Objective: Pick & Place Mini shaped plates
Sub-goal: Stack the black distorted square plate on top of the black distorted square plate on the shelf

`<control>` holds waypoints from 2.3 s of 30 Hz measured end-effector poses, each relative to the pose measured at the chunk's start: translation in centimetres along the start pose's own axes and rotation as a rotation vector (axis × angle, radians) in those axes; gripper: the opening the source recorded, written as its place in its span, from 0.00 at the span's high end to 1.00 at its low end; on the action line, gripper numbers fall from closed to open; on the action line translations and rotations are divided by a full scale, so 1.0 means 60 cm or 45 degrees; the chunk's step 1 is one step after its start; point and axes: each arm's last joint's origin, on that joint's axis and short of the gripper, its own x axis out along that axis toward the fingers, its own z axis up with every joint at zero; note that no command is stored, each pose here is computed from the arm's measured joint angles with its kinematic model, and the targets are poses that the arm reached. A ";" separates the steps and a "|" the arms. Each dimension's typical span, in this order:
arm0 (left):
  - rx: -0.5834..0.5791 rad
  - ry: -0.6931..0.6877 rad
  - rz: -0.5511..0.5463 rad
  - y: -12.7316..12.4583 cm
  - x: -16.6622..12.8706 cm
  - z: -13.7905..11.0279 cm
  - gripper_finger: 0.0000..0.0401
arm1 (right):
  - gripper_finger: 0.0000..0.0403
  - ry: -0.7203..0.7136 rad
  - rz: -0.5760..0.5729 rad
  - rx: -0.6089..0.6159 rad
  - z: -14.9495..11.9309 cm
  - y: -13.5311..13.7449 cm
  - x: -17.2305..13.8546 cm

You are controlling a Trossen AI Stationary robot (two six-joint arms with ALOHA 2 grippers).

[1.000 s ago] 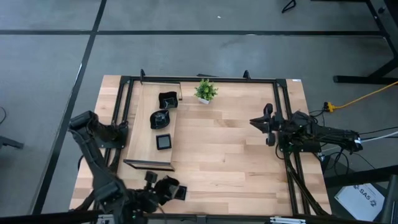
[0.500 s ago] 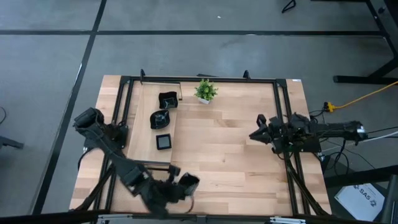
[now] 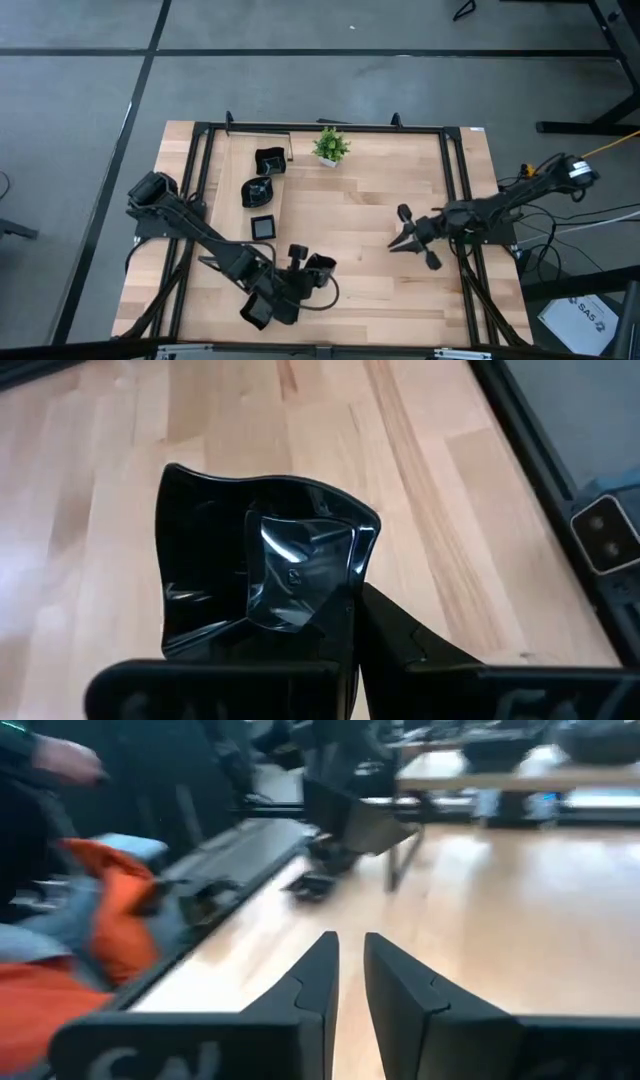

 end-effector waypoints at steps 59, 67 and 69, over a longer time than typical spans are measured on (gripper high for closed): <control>-0.103 0.335 0.078 0.098 0.092 -0.029 0.99 | 0.97 0.527 -0.341 -0.141 0.057 -0.021 0.290; -0.105 0.340 0.066 0.098 0.092 -0.030 0.99 | 0.99 0.527 -0.290 -0.123 0.041 -0.021 0.301; -0.110 0.342 0.063 0.099 0.093 -0.029 0.99 | 0.98 0.515 -0.290 -0.123 0.044 -0.020 0.300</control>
